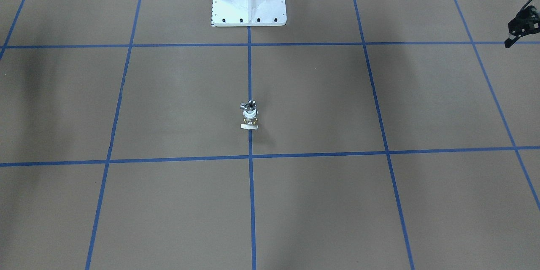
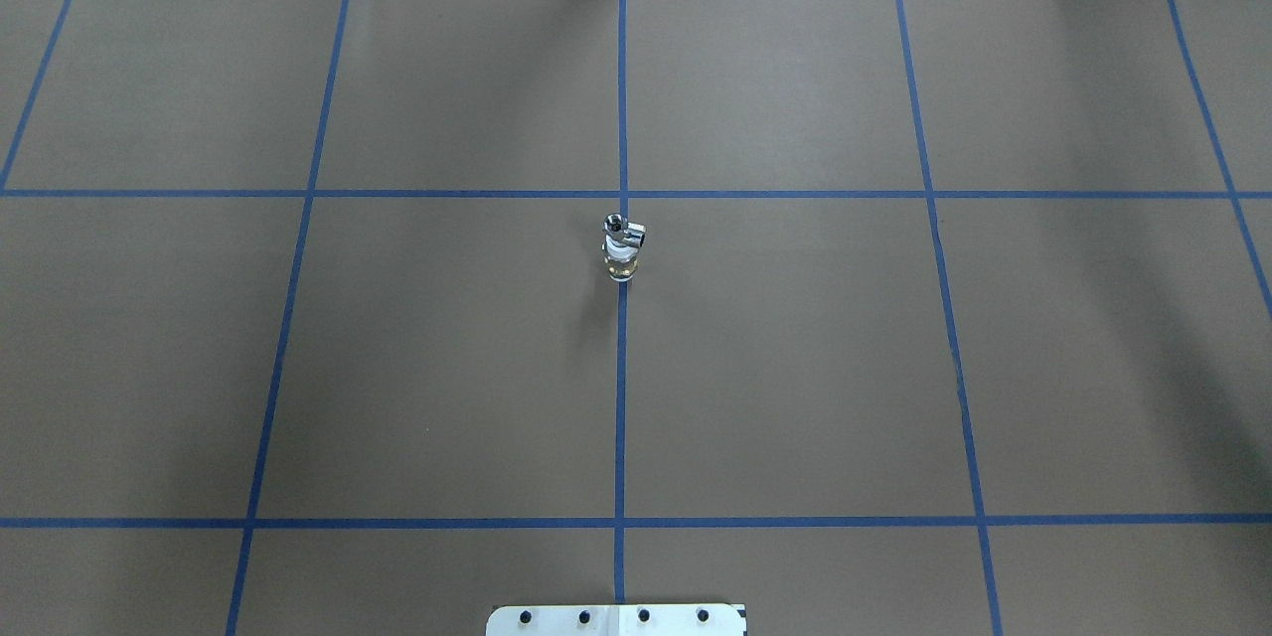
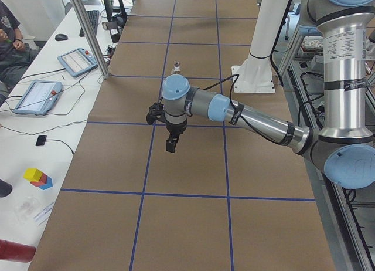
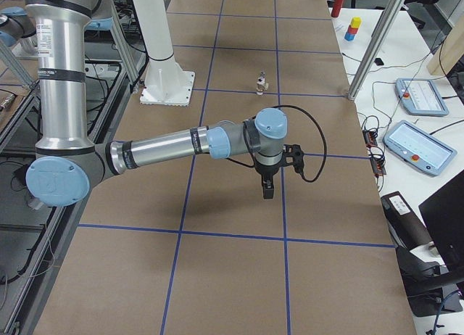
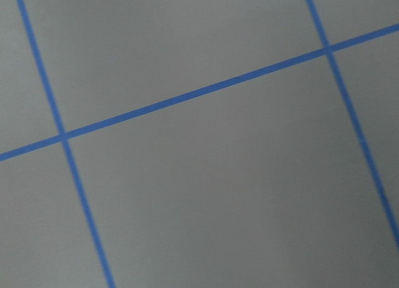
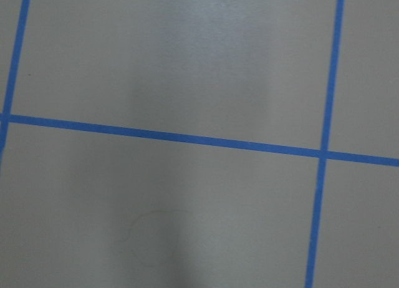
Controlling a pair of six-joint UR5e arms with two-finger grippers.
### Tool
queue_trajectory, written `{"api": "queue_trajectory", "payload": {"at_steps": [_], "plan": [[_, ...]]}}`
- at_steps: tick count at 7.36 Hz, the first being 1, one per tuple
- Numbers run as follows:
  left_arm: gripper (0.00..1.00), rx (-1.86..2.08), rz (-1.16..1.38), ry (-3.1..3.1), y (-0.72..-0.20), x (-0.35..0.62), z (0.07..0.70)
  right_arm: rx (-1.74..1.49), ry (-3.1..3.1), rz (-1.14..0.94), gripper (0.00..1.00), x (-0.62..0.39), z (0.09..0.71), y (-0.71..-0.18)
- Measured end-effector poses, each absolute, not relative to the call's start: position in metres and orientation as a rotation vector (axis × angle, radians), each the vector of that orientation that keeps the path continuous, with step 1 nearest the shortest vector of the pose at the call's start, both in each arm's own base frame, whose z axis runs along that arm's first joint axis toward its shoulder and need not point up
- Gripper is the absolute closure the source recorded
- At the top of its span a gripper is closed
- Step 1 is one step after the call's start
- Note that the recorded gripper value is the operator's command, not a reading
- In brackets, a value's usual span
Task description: Assemble PPR valve and pipe with both arms
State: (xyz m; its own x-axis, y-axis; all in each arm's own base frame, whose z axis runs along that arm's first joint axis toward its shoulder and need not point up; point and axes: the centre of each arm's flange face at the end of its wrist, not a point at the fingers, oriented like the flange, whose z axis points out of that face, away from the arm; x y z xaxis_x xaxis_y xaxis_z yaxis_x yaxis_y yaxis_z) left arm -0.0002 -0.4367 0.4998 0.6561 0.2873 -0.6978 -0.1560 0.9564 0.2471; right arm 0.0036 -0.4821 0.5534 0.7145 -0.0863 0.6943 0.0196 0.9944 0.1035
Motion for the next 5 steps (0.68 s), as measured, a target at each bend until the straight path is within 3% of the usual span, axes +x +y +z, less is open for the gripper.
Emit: {"api": "queue_trajectory", "payload": {"at_steps": [5], "plan": [[0.01, 0.123, 0.234, 0.840, -0.448, -0.053, 0.595, 0.095, -0.768, -0.077, 0.00, 0.022, 0.572, -0.465]]}}
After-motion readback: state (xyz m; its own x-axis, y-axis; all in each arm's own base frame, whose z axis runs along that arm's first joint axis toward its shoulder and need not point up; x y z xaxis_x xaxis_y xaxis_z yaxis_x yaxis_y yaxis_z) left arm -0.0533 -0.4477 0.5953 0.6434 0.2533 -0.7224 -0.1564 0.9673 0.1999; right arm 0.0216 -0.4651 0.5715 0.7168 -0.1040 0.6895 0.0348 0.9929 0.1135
